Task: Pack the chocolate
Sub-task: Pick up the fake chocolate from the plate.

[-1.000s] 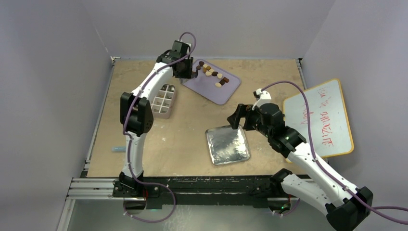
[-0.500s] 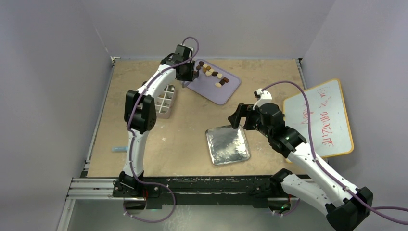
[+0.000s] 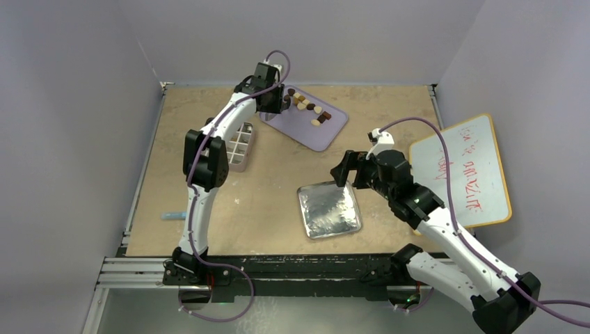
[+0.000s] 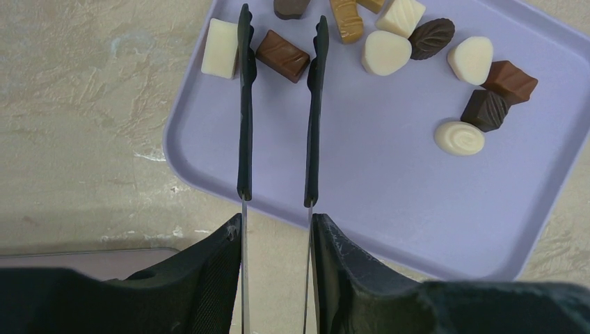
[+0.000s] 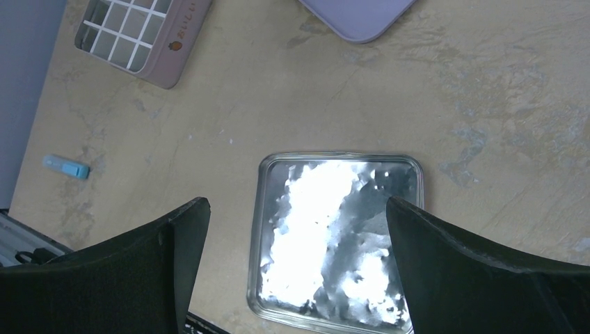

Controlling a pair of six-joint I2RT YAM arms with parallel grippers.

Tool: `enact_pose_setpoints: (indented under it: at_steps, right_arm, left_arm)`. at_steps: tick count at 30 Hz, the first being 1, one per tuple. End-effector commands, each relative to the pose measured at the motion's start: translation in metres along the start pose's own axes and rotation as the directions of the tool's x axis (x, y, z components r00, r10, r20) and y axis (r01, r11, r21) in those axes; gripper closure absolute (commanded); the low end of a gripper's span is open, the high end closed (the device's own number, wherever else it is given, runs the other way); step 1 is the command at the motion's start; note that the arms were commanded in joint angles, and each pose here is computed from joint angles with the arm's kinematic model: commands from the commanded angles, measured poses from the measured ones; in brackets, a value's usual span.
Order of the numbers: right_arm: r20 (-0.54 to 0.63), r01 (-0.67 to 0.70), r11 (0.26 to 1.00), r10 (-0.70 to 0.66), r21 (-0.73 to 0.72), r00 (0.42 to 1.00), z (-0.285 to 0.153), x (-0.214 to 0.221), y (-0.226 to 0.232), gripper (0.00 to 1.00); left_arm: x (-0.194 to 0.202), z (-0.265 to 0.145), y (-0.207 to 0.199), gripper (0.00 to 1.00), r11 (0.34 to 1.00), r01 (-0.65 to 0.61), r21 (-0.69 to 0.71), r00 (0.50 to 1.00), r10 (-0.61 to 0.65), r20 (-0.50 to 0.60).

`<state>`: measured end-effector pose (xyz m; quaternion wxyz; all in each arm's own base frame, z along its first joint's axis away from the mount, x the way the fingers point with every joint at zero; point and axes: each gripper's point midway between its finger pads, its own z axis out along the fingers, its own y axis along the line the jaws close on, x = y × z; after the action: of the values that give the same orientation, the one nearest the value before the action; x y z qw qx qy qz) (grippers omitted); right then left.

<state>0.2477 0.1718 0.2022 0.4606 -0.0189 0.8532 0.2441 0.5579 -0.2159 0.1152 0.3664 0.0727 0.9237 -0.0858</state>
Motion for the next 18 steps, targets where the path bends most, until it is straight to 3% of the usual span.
enact_pose_setpoints:
  at_steps: [1, 18]
  right_arm:
    - [0.06, 0.023, 1.0, -0.022, -0.007, 0.998, 0.001, -0.026, 0.008, 0.01]
    - [0.083, 0.016, 1.0, -0.018, 0.015, 0.996, -0.007, -0.03, 0.004, 0.01]
  left_arm:
    - [-0.029, -0.008, 0.002, 0.62, 0.999, -0.037, -0.008, 0.996, 0.038, 0.084]
    - [-0.03, -0.002, -0.013, 0.63, 0.997, -0.049, 0.056, 0.994, 0.043, 0.102]
